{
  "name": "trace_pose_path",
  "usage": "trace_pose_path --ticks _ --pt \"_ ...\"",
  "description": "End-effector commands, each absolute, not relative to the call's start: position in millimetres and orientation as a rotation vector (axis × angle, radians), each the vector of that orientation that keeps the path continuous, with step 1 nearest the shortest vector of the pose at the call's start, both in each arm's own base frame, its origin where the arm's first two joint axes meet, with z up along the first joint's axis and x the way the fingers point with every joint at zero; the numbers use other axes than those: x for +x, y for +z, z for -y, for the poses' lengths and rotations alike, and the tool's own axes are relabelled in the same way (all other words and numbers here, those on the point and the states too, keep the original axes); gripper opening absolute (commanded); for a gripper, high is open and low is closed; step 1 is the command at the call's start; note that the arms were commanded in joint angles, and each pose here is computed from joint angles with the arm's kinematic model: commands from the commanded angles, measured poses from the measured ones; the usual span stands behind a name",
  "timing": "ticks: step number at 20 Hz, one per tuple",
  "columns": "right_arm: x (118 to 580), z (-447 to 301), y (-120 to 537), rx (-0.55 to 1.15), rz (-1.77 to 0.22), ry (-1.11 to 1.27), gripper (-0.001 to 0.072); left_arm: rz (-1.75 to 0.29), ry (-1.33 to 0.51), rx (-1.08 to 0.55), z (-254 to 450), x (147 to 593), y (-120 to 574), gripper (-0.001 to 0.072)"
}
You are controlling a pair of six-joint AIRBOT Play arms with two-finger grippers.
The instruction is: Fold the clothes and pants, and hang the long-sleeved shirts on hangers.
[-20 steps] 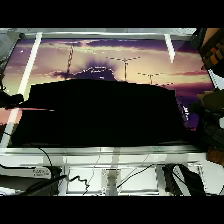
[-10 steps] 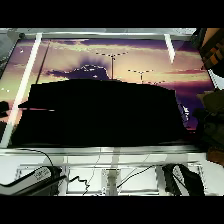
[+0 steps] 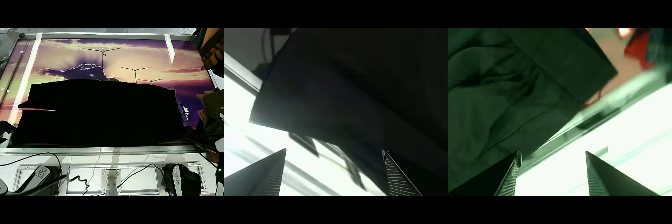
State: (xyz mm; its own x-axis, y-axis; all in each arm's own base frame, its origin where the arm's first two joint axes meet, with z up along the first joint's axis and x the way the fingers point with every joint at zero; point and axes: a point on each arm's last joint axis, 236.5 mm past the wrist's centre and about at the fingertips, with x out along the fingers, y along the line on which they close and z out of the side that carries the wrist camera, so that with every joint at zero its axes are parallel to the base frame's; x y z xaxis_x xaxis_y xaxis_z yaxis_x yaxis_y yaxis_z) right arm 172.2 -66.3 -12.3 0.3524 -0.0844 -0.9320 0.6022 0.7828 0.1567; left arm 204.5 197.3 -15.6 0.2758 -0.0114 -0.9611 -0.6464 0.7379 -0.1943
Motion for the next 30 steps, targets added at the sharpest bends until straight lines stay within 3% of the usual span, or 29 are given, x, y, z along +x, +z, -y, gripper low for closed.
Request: trace_pose_path --ticks 1,6,11,14,15,16,18,19,20,22,23,27,29,30 --pt "166 58 -37 0.805 -1.174 -0.635 0.0473 -1.194 0.499 -0.674 -202 206 -23 0.0677" --pt "167 27 -81 1.025 -1.419 -0.654 0.0534 -1.183 0.513 -0.671 -211 210 -30 0.0676" --pt "179 37 -111 1.018 -1.451 -0.676 0.0525 -1.18 0.521 -0.672 -216 213 -35 0.0675" --pt "194 49 -112 0.952 -1.382 -0.63 0.0368 -1.187 0.518 -0.678 -215 212 -38 0.0675" --pt "198 51 -112 0.941 -1.364 -0.624 0.0367 -1.187 0.518 -0.678 -215 212 -38 0.0675" --pt "201 53 -111 0.93 -1.351 -0.614 0.031 -1.187 0.518 -0.678 -215 212 -38 0.0676" --pt "201 54 -111 0.929 -1.348 -0.614 0.0075 -1.197 0.512 -0.684 -213 211 -38 0.0675" --pt "202 54 -110 0.923 -1.347 -0.609 0.0017 -1.21 0.504 -0.69 -209 209 -39 0.0675" --pt "204 54 -108 0.897 -1.346 -0.584 0.0016 -1.227 0.501 -0.689 -208 206 -40 0.0674" --pt "211 58 -95 0.84 -1.297 -0.538 0.0016 -1.294 0.511 -0.679 -205 191 -43 0.0535" --pt "216 61 -85 0.829 -1.252 -0.532 0.0016 -1.321 0.519 -0.665 -205 184 -45 0.0524" --pt "229 68 -40 0.777 -1.053 -0.5 0.0016 -1.341 0.52 -0.663 -204 180 -48 0.0541" --pt "231 69 -25 0.761 -0.99 -0.49 0.0016 -1.358 0.513 -0.675 -198 176 -53 0.0646" --pt "232 70 -20 0.756 -0.97 -0.487 0.0016 -1.372 0.51 -0.691 -193 172 -58 0.0647"
